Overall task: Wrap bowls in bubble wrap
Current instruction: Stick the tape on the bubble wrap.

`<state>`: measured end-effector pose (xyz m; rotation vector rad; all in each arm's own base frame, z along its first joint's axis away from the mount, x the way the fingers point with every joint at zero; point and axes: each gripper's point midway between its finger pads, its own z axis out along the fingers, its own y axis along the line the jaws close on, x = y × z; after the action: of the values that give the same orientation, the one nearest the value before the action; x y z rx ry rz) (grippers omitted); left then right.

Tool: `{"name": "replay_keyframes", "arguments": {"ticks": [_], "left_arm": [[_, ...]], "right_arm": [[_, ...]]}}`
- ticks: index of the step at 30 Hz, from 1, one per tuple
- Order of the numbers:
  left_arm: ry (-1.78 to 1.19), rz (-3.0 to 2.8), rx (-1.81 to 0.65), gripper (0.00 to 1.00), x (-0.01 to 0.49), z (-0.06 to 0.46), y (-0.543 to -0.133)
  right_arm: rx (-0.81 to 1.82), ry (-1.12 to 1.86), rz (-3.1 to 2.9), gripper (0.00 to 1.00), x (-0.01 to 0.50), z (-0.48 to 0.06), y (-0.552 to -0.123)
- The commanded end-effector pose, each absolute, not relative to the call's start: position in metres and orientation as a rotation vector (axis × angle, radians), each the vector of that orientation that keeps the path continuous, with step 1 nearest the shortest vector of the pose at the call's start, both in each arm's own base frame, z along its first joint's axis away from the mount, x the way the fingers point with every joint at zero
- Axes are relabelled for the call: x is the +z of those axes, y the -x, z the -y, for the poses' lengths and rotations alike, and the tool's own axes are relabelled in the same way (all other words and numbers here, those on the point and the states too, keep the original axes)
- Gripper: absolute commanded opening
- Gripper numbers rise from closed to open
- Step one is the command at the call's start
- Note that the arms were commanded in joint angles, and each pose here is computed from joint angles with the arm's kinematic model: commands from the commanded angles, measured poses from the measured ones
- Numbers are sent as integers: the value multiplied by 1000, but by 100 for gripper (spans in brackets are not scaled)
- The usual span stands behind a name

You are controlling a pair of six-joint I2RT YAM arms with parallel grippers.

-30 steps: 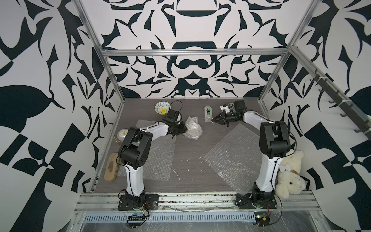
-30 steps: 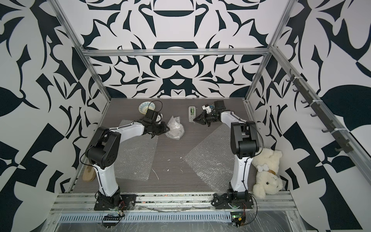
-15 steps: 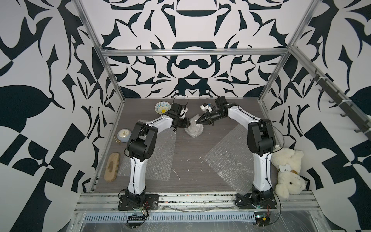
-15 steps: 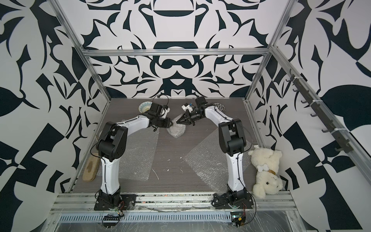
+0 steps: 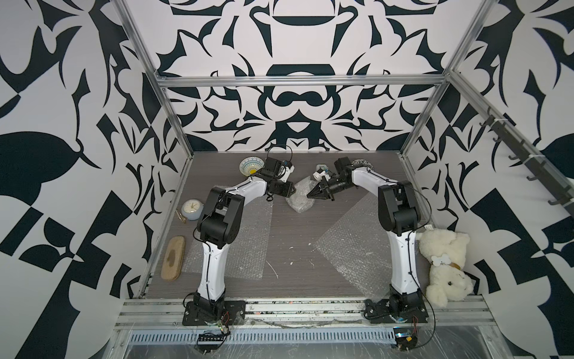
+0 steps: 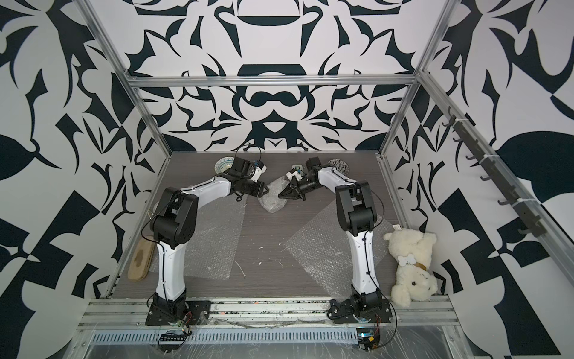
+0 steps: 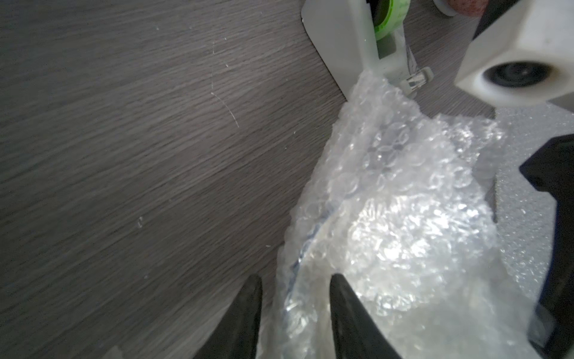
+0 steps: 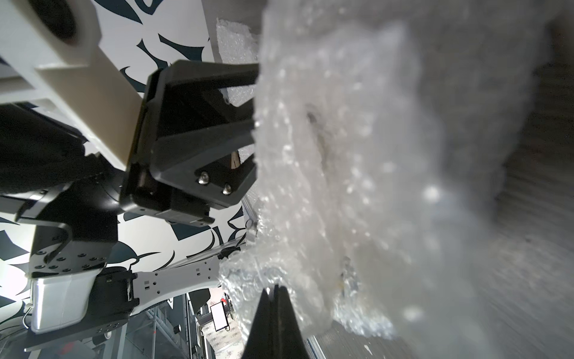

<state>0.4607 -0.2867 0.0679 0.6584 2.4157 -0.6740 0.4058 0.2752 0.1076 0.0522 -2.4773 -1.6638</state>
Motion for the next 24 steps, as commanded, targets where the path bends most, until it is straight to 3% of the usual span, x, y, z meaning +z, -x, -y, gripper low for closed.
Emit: {"name": "replay_keyframes", "arguments": {"ticks": [1,24], "left_arm": [[-686,-2404,-678,41,71,289,-463],[-656,-2362,-704,41,102,296,-474]], "right_arm": [[-1690,-90,2468,0,120,-276,-397],[-1668,-49,2479,0,116,-263,-390]]}}
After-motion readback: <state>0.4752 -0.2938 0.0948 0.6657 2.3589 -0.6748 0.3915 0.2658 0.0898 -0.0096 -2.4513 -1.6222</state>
